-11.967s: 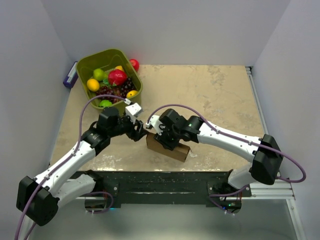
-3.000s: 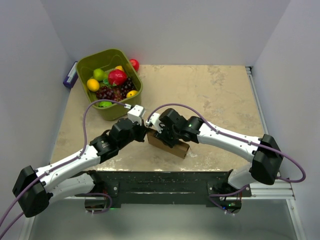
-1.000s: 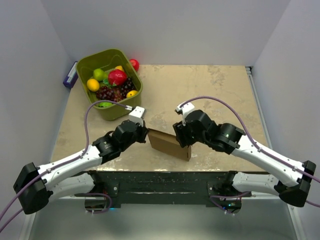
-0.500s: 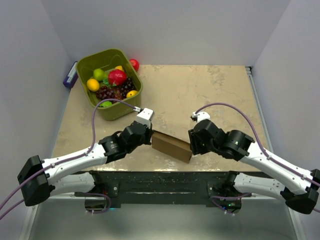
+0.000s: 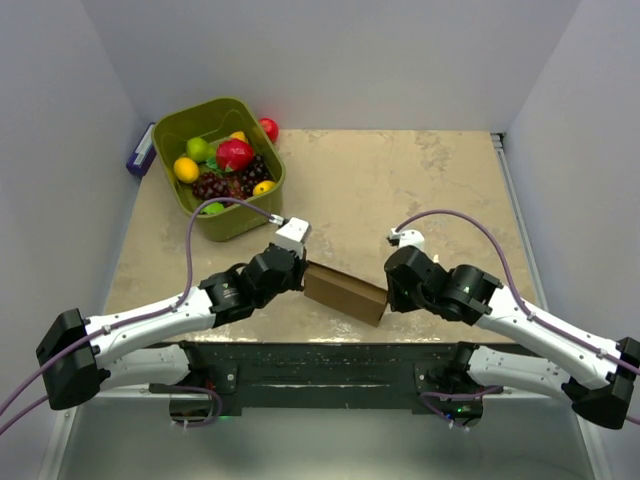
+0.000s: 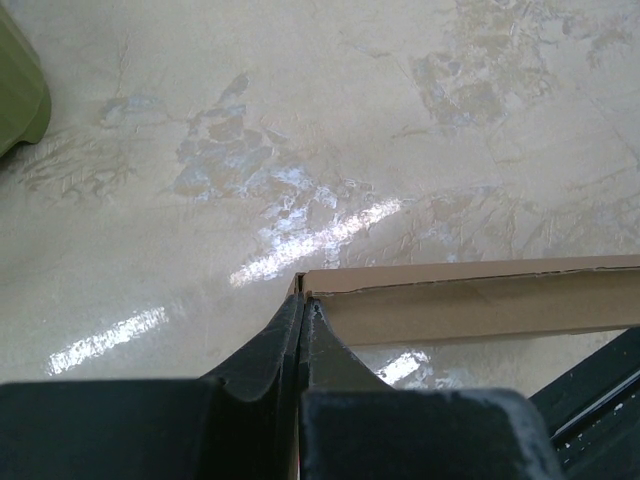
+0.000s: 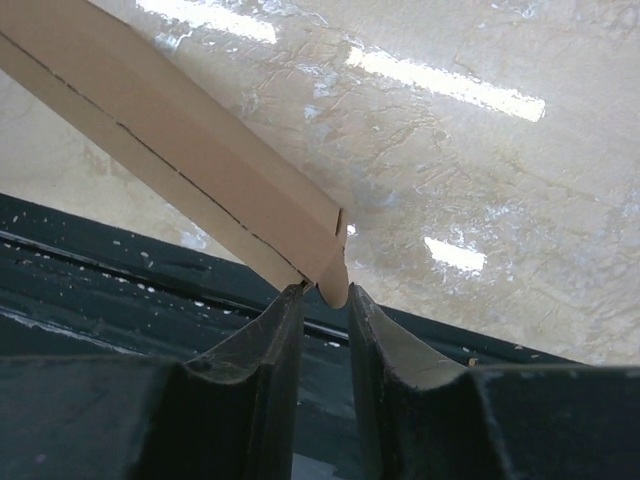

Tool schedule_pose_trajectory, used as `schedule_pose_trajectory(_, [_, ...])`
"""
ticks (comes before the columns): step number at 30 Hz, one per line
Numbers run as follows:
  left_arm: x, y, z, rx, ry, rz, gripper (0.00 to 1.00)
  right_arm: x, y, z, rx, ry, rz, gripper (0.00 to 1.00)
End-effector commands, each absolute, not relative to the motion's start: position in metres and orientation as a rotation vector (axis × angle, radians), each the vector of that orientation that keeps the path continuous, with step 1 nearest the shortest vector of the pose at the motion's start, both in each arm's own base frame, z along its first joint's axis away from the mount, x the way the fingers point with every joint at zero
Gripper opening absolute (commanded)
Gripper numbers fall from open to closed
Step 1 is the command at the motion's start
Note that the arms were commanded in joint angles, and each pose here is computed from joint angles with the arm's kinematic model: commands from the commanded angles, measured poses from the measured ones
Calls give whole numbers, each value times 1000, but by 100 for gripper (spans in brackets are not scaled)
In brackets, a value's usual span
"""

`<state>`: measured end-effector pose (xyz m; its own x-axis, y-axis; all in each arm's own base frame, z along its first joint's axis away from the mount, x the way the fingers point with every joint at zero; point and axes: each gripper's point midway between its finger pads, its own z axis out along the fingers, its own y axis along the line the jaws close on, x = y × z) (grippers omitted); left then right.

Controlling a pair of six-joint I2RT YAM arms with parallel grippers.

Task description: Fold the paper box

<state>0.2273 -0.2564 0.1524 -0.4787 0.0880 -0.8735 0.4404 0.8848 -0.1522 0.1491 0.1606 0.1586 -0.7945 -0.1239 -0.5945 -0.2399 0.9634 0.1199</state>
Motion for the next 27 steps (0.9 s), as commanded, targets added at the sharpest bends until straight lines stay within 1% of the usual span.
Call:
schedule_pose_trajectory(1, [223,-254,146,439,2049,-406,0,157,158,158,-162,2459,245,23])
schedule_pose_trajectory(5, [221,-254,146,440,2037,-411,0,154,154,150,-160,2478,214,20])
schedule_pose_trajectory(7, [220,-253,143,447,2042,-404,0,154,153,149,-149,2481,209,17])
schedule_pose_trajectory(11, [218,-253,140,468,2033,-389,0,155,156,155,-127,2460,260,7])
schedule_pose_trajectory(15, [214,-253,136,506,2019,-361,0,154,162,160,-98,2449,319,0])
schedule_pose_trajectory(21, [209,-259,133,563,1996,-302,0,152,171,156,-62,2453,388,0])
schedule_pose_trajectory(27, [203,-260,127,619,1971,-189,0,150,176,149,-25,2451,442,0])
